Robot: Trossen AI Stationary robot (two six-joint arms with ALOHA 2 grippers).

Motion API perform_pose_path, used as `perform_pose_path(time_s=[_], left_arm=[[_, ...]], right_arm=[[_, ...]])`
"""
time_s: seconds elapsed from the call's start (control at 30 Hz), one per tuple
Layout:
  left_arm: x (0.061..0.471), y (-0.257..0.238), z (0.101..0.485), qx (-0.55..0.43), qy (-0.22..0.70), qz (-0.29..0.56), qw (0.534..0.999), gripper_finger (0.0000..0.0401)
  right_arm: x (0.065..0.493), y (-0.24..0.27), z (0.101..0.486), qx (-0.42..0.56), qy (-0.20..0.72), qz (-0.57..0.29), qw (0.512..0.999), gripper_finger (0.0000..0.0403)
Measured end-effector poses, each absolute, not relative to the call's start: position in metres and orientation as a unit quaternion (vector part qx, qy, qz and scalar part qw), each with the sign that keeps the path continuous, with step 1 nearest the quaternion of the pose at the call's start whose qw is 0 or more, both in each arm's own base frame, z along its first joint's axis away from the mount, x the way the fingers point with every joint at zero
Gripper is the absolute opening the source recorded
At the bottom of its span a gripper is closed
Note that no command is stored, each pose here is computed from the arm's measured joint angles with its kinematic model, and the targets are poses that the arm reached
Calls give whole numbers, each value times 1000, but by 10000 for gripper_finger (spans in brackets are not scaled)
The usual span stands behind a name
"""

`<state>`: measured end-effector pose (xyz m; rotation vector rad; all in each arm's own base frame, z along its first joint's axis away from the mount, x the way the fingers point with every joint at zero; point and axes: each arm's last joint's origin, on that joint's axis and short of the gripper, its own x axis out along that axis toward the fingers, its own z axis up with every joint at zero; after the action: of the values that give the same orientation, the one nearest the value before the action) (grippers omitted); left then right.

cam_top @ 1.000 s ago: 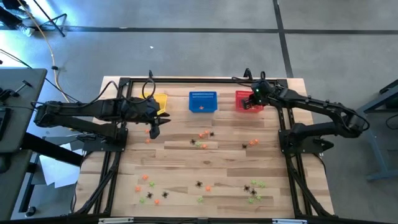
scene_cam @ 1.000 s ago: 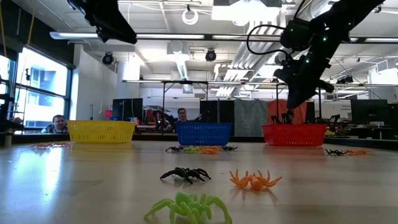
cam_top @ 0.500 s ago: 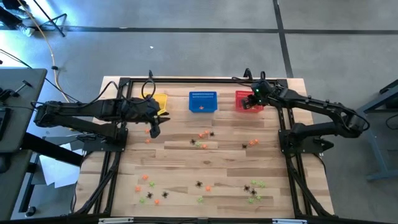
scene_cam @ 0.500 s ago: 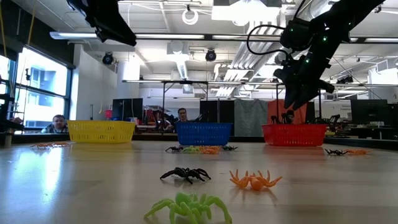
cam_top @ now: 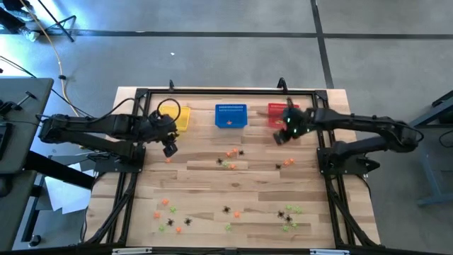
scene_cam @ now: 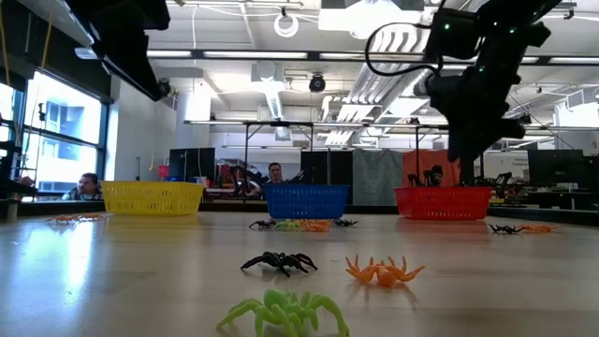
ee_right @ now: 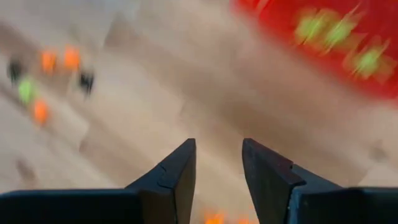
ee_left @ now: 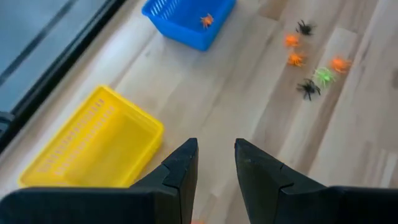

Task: Sort Halloween decoration
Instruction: Put the orange spider toy into the blue basket

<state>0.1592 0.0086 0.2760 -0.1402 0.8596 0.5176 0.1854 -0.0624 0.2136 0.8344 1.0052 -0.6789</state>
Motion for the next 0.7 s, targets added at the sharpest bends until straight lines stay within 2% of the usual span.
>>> perform_pose_path(time_s=[0.17,0.33,0.7], left_arm=[[155,1,273,-80,431,244,865,94],[150,-6,267,-98,451,247,852,94],[129,-20,180,-188,544,256,776,94]], right_arm=[[188,-25,209,368,497,-307,724,124],[188,-1,208,359,498,-320,722,123],[189,17,206,346,497,-319,729,123]])
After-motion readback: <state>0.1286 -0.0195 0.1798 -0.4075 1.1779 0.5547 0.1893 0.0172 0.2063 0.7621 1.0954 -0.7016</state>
